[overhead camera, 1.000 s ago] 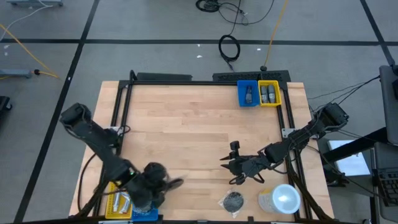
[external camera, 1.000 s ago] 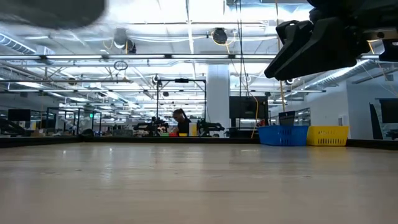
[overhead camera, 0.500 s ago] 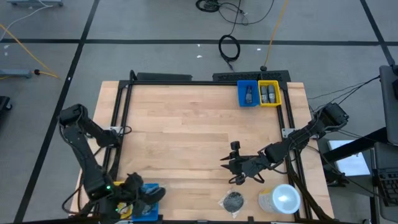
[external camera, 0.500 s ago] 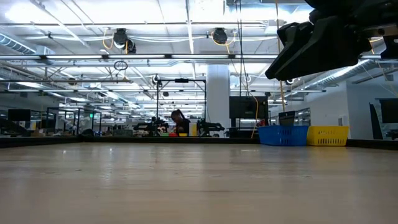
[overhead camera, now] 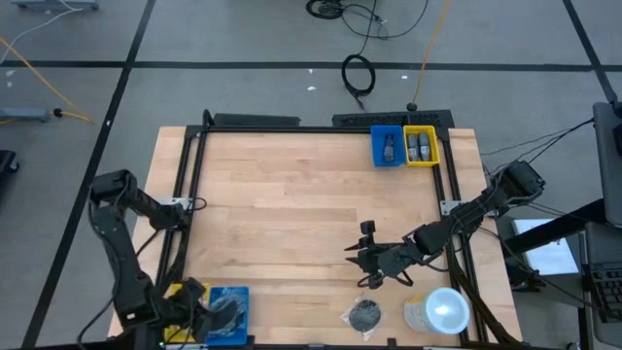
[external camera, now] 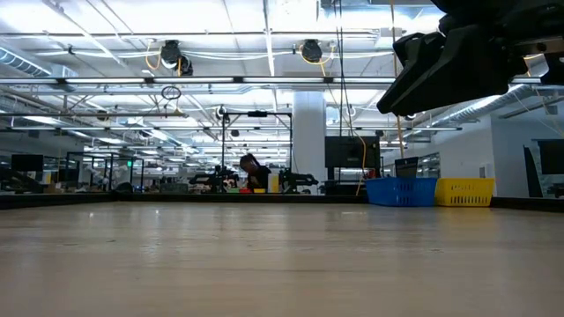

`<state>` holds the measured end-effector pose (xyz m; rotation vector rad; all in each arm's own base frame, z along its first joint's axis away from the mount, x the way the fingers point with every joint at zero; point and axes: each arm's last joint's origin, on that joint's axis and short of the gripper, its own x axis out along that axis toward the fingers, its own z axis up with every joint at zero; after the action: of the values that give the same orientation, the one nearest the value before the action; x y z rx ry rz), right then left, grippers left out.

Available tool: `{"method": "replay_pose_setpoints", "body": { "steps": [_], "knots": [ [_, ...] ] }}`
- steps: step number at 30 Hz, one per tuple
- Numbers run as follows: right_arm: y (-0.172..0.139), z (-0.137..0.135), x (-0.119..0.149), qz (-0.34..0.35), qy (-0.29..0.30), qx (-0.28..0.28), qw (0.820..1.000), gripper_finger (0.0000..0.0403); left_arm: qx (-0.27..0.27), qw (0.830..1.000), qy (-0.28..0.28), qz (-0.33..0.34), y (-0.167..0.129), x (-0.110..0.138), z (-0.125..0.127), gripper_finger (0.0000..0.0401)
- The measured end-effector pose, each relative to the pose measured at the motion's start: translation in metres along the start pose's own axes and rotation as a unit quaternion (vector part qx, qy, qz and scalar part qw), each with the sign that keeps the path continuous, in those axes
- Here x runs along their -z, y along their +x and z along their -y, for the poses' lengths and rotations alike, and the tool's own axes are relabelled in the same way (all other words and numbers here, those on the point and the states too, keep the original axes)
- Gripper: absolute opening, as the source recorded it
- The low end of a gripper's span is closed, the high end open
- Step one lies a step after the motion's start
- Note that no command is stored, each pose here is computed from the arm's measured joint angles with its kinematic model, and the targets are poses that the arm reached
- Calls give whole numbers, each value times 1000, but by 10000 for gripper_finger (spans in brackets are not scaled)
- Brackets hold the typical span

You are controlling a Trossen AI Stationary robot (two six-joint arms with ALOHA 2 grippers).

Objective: Pick & Place Travel size toiletries
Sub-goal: Put the black hairbrush into the bottom blue bin

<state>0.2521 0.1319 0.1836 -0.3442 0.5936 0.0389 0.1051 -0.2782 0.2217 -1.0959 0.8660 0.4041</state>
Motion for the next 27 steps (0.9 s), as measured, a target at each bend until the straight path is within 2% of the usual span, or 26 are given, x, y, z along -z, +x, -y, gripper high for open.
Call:
{"method": "replay_pose_setpoints", "body": {
  "steps": [9,16,23,27],
  "knots": [
    [0,0,0,0,0,0,1000,105,-44,998,-45,-23,-9,9,-15,15],
    [0,0,0,0,0,0,1000,106,-38,998,-37,-31,-8,9,-12,11],
    [0,0,0,0,0,0,1000,105,-15,999,-24,-45,-4,9,-3,29],
    [0,0,0,0,0,0,1000,105,-20,998,-26,-46,-2,6,-1,32]
  ]
}}
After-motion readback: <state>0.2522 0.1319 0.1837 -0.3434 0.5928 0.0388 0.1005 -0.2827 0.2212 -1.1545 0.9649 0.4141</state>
